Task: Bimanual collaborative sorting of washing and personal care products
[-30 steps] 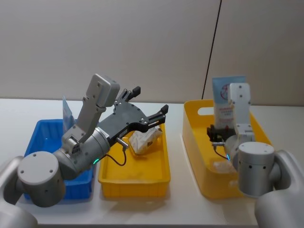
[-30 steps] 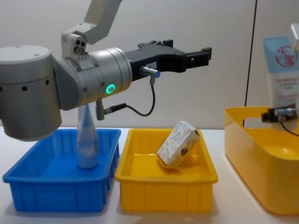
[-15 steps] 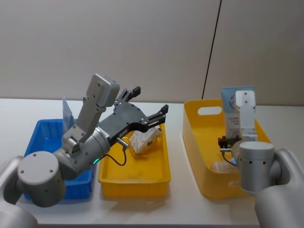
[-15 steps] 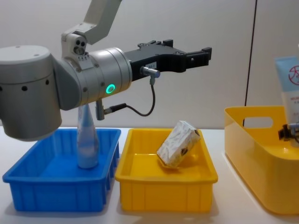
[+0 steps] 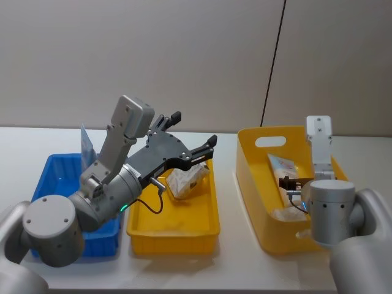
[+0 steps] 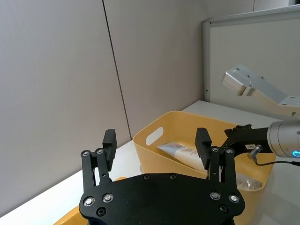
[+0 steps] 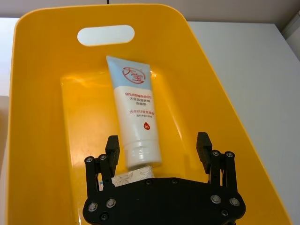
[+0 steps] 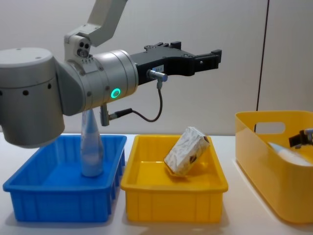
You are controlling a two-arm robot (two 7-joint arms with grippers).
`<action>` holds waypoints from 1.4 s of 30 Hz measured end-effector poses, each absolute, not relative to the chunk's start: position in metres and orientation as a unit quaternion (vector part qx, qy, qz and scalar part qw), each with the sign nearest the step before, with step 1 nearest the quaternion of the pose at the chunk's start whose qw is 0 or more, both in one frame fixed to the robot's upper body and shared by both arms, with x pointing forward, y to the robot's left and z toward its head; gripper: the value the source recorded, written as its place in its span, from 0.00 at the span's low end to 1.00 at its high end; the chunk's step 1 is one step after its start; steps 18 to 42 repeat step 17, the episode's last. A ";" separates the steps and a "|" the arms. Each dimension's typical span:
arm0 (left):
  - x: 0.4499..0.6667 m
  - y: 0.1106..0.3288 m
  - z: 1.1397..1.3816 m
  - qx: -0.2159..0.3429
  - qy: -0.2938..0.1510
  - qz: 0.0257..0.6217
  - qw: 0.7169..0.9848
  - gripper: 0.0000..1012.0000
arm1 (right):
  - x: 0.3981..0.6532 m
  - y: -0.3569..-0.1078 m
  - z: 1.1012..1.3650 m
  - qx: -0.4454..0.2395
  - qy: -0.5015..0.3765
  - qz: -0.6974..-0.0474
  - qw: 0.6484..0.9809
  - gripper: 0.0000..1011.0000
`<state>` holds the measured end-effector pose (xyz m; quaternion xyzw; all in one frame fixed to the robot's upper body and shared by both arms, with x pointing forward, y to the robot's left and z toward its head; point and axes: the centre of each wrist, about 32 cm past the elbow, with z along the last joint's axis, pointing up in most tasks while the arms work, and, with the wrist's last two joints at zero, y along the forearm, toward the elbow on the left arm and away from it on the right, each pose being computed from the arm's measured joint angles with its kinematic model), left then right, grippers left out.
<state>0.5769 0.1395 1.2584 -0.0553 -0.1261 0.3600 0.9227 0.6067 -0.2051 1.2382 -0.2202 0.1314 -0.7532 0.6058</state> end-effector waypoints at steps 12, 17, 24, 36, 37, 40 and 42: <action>0.577 0.140 1.258 -0.055 -0.126 0.360 0.923 0.99 | 0.601 -0.207 1.245 -0.197 0.123 -0.753 0.616 0.99; 0.577 0.140 1.258 -0.055 -0.126 0.360 0.923 0.99 | 0.599 -0.208 1.247 -0.190 0.121 -0.753 0.619 0.99; 0.577 0.140 1.258 -0.055 -0.126 0.360 0.923 0.99 | 0.599 -0.208 1.247 -0.190 0.121 -0.753 0.619 0.99; 0.577 0.140 1.258 -0.055 -0.126 0.360 0.923 0.99 | 0.599 -0.208 1.247 -0.190 0.121 -0.753 0.619 0.99; 0.577 0.140 1.258 -0.055 -0.126 0.360 0.923 0.99 | 0.599 -0.208 1.247 -0.190 0.121 -0.753 0.619 0.99; 0.577 0.140 1.258 -0.055 -0.126 0.360 0.923 0.99 | 0.599 -0.208 1.247 -0.190 0.121 -0.753 0.619 0.99; 0.577 0.140 1.258 -0.055 -0.126 0.360 0.923 0.99 | 0.599 -0.208 1.247 -0.190 0.121 -0.753 0.619 0.99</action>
